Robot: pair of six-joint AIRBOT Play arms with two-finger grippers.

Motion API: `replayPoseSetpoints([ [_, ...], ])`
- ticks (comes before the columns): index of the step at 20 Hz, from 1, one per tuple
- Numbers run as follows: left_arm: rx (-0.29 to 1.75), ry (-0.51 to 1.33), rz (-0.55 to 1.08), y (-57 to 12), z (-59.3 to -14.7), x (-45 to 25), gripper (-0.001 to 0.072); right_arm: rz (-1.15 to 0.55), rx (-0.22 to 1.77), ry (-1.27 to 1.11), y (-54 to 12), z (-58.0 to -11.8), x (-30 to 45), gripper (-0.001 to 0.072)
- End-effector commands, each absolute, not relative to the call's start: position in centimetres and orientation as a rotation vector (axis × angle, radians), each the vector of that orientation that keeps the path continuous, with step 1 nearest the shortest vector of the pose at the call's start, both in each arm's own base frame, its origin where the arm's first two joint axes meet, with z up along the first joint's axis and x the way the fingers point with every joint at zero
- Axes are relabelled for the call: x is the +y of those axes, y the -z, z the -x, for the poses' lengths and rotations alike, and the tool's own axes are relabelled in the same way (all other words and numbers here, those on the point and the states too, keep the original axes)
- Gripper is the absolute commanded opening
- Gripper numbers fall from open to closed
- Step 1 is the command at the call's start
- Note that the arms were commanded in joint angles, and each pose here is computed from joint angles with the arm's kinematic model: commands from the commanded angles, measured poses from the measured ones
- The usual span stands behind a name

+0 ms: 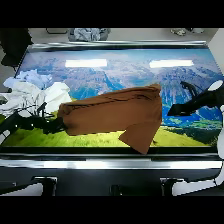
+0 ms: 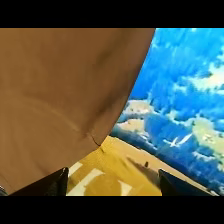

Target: Fold the shirts.

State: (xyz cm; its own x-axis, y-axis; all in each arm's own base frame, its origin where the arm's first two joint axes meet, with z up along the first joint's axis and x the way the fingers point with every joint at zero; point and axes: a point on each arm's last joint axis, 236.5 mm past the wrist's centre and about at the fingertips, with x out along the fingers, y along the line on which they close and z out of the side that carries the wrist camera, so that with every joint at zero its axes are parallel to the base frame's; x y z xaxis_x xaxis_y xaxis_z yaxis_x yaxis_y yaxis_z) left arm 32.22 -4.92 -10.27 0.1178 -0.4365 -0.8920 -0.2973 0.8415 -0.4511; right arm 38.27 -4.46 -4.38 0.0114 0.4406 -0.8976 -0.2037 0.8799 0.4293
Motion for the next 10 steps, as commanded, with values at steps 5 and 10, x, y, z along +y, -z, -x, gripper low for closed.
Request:
replayPoseSetpoints([
  [5,1.413,0.067,0.618,10.5,-33.7,-4.9,0.0034,-0.324,1.443,-0.494,9.1,-37.9,-0.9,0.0678],
  [10,1.387,0.073,0.610,9.6,-34.1,-4.8,0.0034,-0.240,1.447,-0.544,10.1,-38.3,3.2,0.0394],
])
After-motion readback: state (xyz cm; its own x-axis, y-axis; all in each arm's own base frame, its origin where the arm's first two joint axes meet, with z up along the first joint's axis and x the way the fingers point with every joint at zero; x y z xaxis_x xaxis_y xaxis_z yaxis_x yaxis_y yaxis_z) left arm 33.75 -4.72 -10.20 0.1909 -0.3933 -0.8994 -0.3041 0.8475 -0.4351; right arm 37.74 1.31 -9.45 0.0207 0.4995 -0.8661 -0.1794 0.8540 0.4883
